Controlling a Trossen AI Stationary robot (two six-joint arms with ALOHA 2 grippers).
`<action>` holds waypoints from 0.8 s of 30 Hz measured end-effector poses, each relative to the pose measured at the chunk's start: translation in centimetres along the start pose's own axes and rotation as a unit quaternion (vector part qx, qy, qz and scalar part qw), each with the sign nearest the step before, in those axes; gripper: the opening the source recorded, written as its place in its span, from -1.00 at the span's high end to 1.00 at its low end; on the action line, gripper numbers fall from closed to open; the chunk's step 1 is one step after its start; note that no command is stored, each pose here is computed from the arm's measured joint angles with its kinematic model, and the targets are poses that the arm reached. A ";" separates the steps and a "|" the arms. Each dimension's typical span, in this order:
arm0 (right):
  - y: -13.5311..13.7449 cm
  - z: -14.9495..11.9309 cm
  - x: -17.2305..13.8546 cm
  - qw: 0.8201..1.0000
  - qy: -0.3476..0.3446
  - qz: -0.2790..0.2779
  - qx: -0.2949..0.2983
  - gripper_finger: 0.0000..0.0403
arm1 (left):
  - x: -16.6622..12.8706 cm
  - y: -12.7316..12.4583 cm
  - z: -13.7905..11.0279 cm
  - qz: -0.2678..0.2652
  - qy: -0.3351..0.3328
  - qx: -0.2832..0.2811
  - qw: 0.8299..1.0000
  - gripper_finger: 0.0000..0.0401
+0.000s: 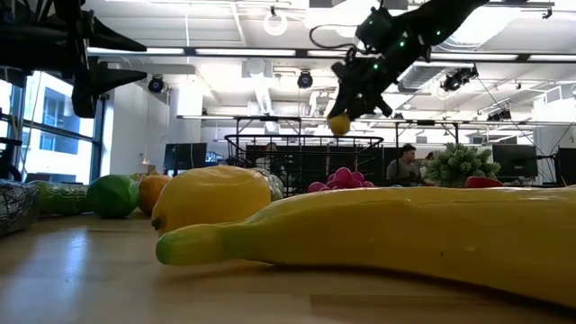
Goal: Build produce basket
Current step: Put the yellow lemon into the wire basket
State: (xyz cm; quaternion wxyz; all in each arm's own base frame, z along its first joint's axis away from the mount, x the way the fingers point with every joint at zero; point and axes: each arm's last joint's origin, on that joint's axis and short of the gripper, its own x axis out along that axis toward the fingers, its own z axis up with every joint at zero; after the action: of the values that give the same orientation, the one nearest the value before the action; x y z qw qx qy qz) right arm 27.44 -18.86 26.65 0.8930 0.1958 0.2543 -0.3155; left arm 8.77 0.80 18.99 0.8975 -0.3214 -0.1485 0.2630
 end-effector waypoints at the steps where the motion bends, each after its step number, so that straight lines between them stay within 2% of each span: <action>1: 0.0 -0.2 0.3 1.000 0.005 -0.001 -0.007 0.21 | 0.0 0.0 0.0 0.003 -0.003 0.002 1.000 0.04; 13: -0.5 -1.8 3.1 0.994 0.047 -0.033 -0.092 0.21 | 0.0 0.1 0.2 0.029 -0.025 -0.022 0.999 0.04; 24: -0.3 -2.1 3.7 0.980 0.058 -0.017 -0.189 0.21 | 0.0 0.2 0.2 0.036 -0.030 -0.013 0.999 0.04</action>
State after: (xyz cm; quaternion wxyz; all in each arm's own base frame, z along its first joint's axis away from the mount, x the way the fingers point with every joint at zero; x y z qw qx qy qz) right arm 29.02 -19.65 22.78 0.8921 0.0370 0.3643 -0.2649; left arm 8.60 1.02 19.01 0.8784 -0.3299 -0.1666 0.3029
